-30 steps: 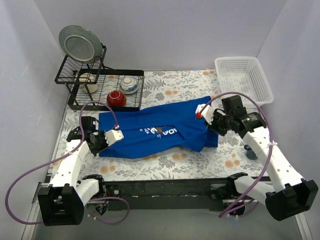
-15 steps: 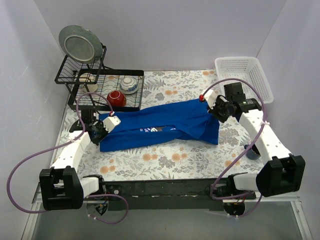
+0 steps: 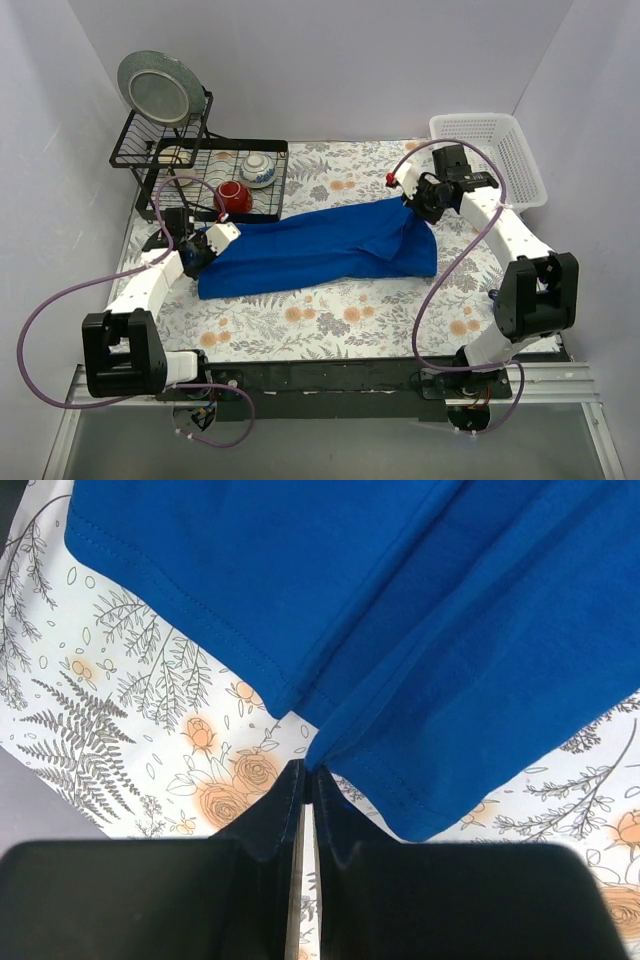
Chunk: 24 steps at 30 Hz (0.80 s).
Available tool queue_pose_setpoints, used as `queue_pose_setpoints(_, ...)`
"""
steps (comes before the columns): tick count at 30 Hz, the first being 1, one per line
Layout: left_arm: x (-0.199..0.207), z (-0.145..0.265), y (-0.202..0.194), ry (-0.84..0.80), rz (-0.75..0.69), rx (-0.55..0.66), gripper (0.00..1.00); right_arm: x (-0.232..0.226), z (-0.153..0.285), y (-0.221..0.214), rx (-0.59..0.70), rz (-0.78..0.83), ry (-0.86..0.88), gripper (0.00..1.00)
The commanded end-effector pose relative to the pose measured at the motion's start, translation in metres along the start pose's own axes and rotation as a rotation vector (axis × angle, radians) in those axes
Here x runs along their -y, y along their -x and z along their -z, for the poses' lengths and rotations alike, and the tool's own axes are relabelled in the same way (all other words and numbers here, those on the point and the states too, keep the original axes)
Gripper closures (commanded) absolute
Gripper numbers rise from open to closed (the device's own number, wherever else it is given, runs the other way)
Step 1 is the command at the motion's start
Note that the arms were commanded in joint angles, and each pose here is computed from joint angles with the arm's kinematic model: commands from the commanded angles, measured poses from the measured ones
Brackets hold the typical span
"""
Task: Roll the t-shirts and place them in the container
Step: Fold the T-shirt at the center of the board.
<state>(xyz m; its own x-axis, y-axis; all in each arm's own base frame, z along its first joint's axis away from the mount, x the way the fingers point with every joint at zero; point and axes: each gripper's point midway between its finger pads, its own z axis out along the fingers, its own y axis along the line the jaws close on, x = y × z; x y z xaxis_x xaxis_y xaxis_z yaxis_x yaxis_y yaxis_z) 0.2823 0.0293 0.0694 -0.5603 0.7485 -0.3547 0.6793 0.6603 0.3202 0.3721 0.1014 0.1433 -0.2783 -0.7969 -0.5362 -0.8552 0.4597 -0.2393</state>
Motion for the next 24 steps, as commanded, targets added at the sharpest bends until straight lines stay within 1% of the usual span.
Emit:
queue_pose_setpoints(1, -0.023, 0.004, 0.008, 0.077, -0.012, 0.012, 1.0, 0.031, -0.001, 0.026, 0.067, 0.035, -0.058, 0.99)
queue_pose_setpoints(7, -0.035, 0.0, 0.011, 0.112, -0.008, 0.007, 1.0, 0.039, -0.02, 0.025, 0.047, 0.025, -0.028, 0.99)
queue_pose_setpoints(13, -0.043, -0.009, 0.016, 0.115, 0.0, 0.002, 1.0, 0.043, -0.038, 0.022, 0.023, 0.014, -0.005, 0.99)
queue_pose_setpoints(20, -0.05, -0.015, 0.021, 0.114, -0.004, 0.003, 1.0, 0.055, -0.054, 0.027, 0.026, -0.002, -0.004, 0.99)
queue_pose_setpoints(21, -0.054, -0.014, 0.018, 0.135, -0.001, -0.019, 0.99, 0.058, -0.056, 0.028, 0.028, -0.005, -0.008, 0.99)
queue_pose_setpoints(24, -0.055, -0.016, 0.016, 0.14, 0.016, -0.03, 0.94, 0.065, -0.06, 0.041, 0.065, -0.04, -0.015, 0.97)
